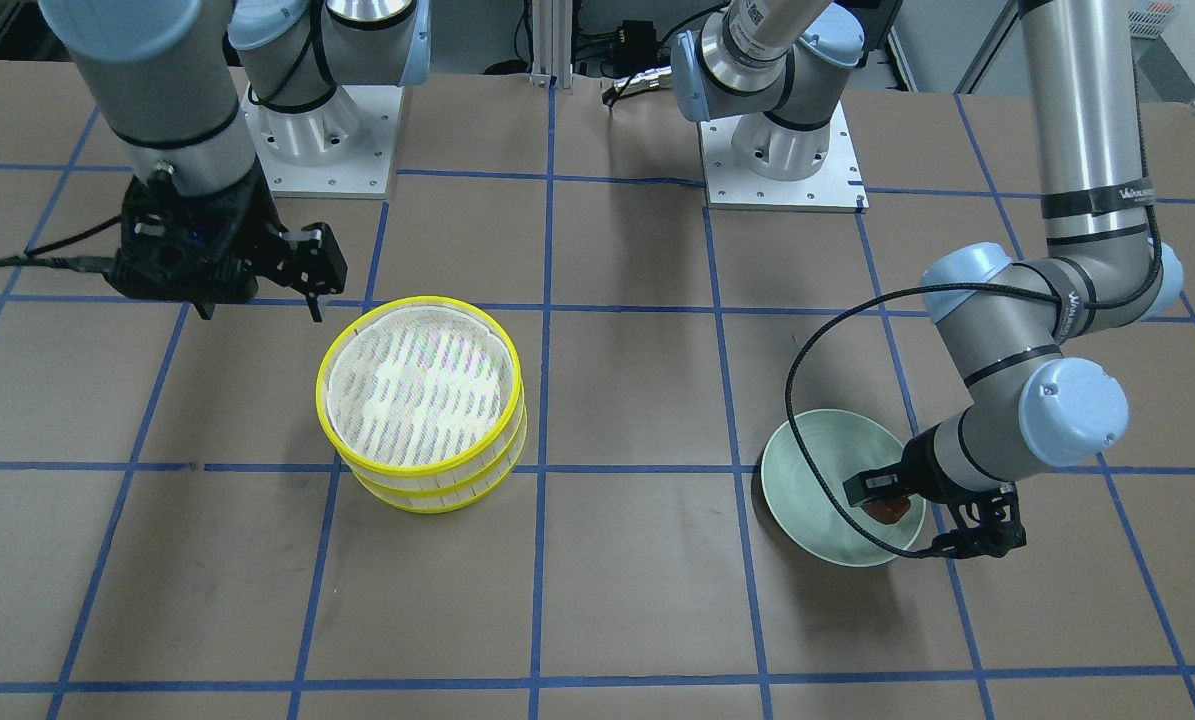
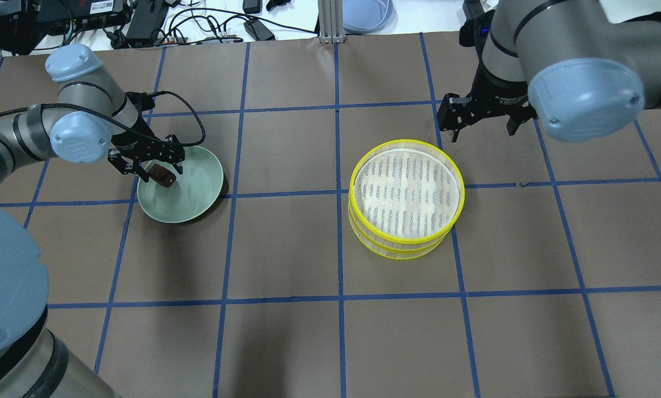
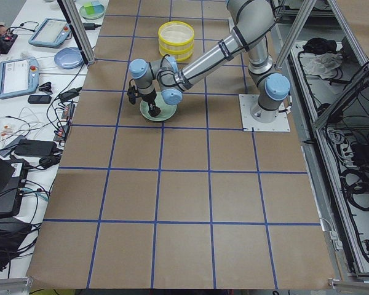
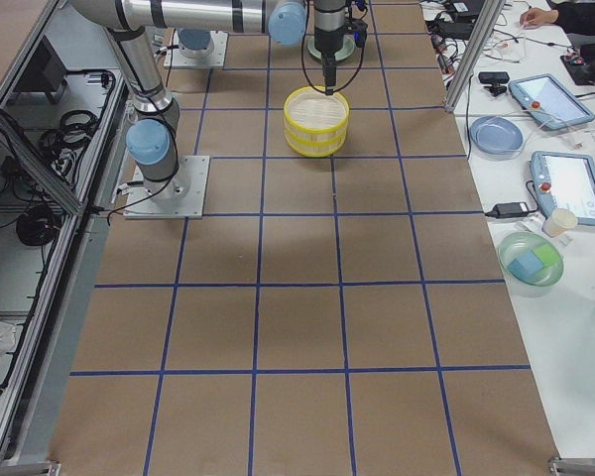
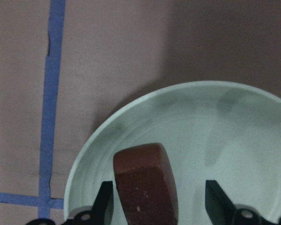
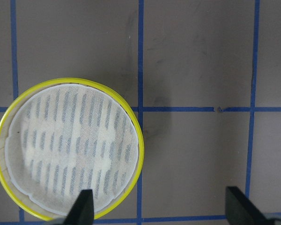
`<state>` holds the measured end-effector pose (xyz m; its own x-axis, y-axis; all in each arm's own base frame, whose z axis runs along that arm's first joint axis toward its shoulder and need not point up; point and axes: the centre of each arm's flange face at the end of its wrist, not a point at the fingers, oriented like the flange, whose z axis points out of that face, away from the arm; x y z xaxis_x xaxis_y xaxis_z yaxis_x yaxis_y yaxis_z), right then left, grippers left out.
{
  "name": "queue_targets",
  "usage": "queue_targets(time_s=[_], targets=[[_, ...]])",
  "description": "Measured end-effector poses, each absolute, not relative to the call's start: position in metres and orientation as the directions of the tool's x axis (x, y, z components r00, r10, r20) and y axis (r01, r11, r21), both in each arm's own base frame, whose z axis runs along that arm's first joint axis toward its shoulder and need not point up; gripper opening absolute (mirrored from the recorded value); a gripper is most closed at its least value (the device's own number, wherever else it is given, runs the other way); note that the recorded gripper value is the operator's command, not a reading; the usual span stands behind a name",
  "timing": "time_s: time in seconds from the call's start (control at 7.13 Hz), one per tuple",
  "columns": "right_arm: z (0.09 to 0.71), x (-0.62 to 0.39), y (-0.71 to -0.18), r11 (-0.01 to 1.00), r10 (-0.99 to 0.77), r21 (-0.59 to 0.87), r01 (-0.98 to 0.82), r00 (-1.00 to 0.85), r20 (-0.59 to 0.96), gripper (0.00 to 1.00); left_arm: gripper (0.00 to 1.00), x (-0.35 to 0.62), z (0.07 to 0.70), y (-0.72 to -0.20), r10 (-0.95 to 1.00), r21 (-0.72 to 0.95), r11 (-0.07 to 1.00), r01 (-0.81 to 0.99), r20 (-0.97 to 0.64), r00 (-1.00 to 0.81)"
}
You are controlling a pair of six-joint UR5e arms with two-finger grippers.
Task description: Stack buns with steamer
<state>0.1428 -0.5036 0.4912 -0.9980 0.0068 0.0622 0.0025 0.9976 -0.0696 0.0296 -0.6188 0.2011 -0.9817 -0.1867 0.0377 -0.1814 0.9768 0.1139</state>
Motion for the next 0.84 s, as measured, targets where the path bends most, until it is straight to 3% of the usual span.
queue_targets(time_s=[0.28, 0.42, 0.84], targets=[[0.534, 0.147, -0.501, 0.993, 0.078, -0.094, 0.076, -0.997, 0.015, 1.0, 0.07, 0.03, 0.201, -0.62, -0.152, 0.106, 0.983, -0.147, 0.04, -0.988], [0.539, 0.147, -0.501, 0.991, 0.09, -0.096, 0.089, -0.996, 0.01, 1.0, 0.01, 0.03, 0.202, -0.62, -0.139, 0.103, 0.986, -0.134, 0.041, -0.989], [0.541, 0.145, -0.499, 0.992, 0.096, -0.091, 0.092, -0.995, 0.04, 1.0, 0.0, 0.011, 0.235, -0.622, -0.113, 0.048, 0.993, -0.111, 0.035, -0.993]])
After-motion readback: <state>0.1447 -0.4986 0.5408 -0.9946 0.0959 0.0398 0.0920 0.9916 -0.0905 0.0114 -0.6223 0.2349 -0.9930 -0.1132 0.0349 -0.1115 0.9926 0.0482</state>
